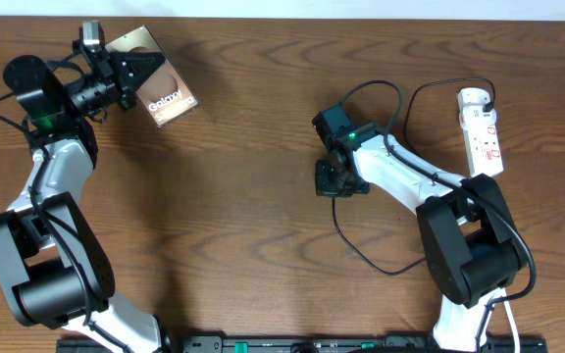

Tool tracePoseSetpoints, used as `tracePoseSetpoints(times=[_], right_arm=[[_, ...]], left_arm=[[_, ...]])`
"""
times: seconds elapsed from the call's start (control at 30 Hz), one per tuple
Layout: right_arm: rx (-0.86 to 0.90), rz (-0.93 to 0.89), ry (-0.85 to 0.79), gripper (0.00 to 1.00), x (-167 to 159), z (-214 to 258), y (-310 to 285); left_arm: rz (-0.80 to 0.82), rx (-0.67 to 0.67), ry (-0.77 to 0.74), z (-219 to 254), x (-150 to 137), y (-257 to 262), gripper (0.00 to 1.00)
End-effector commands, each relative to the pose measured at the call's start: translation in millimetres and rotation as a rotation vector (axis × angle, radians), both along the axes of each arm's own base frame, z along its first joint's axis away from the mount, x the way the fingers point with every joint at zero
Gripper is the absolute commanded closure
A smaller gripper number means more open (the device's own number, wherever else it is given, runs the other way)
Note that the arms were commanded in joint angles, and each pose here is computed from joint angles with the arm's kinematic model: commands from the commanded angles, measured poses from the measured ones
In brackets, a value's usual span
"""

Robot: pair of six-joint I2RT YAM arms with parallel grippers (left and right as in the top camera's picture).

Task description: Plug charger to phone and switch on socket

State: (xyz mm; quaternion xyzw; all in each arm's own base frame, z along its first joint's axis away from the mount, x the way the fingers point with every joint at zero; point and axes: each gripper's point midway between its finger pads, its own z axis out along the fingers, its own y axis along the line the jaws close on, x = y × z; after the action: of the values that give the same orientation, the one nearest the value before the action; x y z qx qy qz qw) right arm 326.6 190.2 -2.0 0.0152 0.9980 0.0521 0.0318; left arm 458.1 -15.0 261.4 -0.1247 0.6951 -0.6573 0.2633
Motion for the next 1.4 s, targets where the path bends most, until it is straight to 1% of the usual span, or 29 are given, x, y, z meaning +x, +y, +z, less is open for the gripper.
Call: tracePoseSetpoints(times=[0.0, 0.13, 0.23, 0.27, 0.3, 0.37, 0.4, 0.5, 0.53, 0.6, 0.7, 0.8, 1.03, 1.2, 1.37], right_arm=[[-0.025, -0.017, 0.031, 0.99, -8, -18, -5], [0.021, -0.006, 0.0, 0.99, 5, -10, 3], [0.095, 0.05, -0.022, 0.99, 22, 13, 16], [0.188, 0.128, -0.039, 0.99, 32, 35, 33], [0.256, 0.18, -0.051, 0.99, 36, 49, 45], [0.465, 0.348, -0.084, 0.99, 36, 86, 79], [0.636, 0.48, -0.112, 0.99, 29, 116, 103], [0.982, 0.688, -0.163, 0.99, 10, 182, 138], [1.183, 0.79, -0.189, 0.99, -3, 218, 148], [1.316, 0.841, -0.189, 0.99, -13, 239, 152], [1.418, 0.906, -0.195, 0.99, -25, 254, 154], [1.472, 0.956, -0.202, 0.99, -35, 262, 159], [1.488, 1.041, -0.22, 0.99, -48, 267, 177], [1.438, 1.014, -0.207, 0.99, -44, 264, 190], [1.439, 0.981, -0.179, 0.99, -38, 260, 194]], left_arm=[[-0.022, 0.01, -0.024, 6, -4, -2, 0.93], [-0.022, 0.009, -0.024, 6, -4, -2, 0.93], [-0.022, 0.01, -0.024, 6, -4, -2, 0.92], [-0.022, 0.01, -0.024, 6, -4, -2, 0.93], [-0.022, 0.01, -0.024, 6, -4, -2, 0.93], [-0.022, 0.01, -0.024, 6, -4, -2, 0.93], [-0.022, 0.01, -0.025, 6, -4, -2, 0.93], [-0.021, 0.01, -0.024, 6, -4, -2, 0.93], [-0.021, 0.01, -0.025, 6, -4, -2, 0.93], [-0.021, 0.01, -0.025, 6, -4, -2, 0.93], [-0.021, 0.01, -0.026, 6, -4, -2, 0.93], [-0.02, 0.011, -0.027, 7, -4, -1, 0.94], [-0.029, 0.01, -0.027, 7, -4, -5, 0.93], [-0.05, 0.008, -0.024, 7, -4, -16, 0.93], [-0.059, 0.01, -0.031, 8, -5, -21, 0.93]])
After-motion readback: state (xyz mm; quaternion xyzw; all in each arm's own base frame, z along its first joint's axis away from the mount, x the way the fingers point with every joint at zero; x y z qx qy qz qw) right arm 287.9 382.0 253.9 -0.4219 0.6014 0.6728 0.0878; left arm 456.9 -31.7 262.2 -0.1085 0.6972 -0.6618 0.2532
